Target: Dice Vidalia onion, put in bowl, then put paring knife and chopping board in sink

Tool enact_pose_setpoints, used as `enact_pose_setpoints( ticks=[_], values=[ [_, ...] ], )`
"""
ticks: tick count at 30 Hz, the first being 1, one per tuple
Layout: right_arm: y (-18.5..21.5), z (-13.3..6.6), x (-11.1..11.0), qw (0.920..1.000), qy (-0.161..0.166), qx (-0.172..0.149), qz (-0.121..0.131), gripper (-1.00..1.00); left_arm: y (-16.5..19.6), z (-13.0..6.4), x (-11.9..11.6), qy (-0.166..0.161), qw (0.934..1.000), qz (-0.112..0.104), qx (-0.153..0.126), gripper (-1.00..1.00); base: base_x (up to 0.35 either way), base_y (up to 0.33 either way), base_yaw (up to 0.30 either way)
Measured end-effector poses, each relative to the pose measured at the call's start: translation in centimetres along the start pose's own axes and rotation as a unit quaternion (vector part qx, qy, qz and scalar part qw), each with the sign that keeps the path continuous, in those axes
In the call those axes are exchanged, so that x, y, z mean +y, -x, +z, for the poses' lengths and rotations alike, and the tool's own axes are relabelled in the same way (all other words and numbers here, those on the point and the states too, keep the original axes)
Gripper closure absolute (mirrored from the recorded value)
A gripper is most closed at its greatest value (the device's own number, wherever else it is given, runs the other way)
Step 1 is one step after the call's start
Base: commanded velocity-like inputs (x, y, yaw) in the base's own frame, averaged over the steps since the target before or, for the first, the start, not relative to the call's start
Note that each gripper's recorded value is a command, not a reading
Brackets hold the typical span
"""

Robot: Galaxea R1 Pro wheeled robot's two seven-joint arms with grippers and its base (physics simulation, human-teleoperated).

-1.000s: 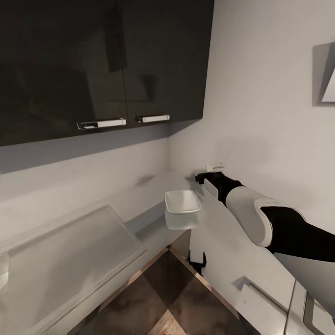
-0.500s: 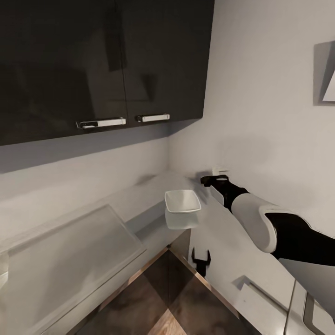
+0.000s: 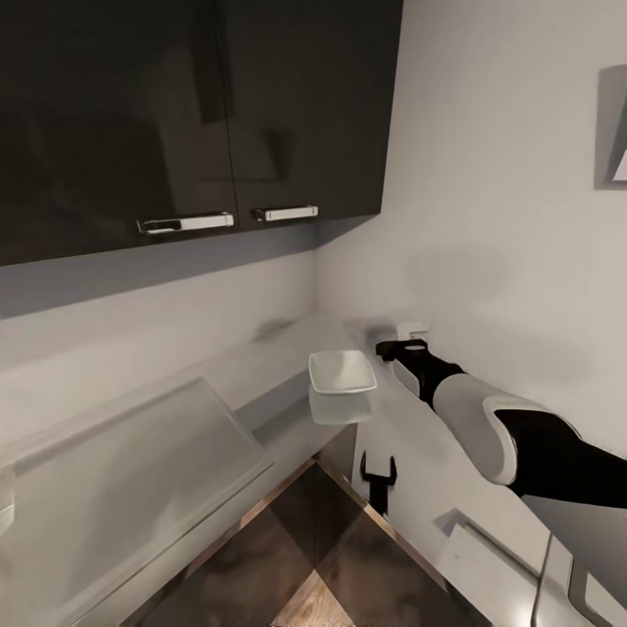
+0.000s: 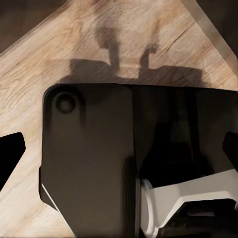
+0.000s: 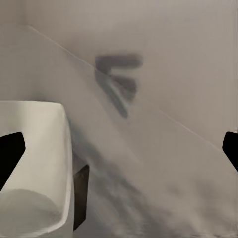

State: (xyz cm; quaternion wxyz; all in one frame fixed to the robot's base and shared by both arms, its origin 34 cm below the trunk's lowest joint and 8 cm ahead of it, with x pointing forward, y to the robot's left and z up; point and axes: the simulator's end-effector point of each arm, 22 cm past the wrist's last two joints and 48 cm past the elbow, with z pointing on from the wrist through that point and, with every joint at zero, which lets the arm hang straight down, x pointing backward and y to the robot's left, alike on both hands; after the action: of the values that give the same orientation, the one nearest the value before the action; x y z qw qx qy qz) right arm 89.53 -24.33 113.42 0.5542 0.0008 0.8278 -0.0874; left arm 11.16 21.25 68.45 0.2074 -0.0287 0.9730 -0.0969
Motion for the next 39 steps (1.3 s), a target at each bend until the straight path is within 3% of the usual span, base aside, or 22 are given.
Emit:
enact_pose_setpoints(
  ticks=[5,8,14,39],
  values=[
    [-1.5,0.4,0.2,0.9999,0.004,0.01,-0.001,-1.0,-0.5,-0.1,-0.1,0.0,1.0,-0.002,0.007,-1.0,0.0,0.0,0.0],
    [-2.0,0.6,0.8,0.9996,0.026,0.014,-0.002,-1.0,-0.7,-0.2,-0.3,-0.001,0.9999,-0.003,0.01,-1.0,0.0,0.0,0.0],
    [-3.0,1.3,-0.3,0.9988,0.044,0.021,-0.001,-1.0,-1.3,-0.4,-0.3,0.0,0.9998,-0.005,0.019,-1.0,0.0,0.0,0.0],
    [-5.8,2.9,-0.3,0.998,0.049,0.04,-0.003,-1.0,-3.0,-1.1,-0.4,0.002,0.999,-0.01,0.044,-1.0,0.035,0.0,0.0]
  ],
)
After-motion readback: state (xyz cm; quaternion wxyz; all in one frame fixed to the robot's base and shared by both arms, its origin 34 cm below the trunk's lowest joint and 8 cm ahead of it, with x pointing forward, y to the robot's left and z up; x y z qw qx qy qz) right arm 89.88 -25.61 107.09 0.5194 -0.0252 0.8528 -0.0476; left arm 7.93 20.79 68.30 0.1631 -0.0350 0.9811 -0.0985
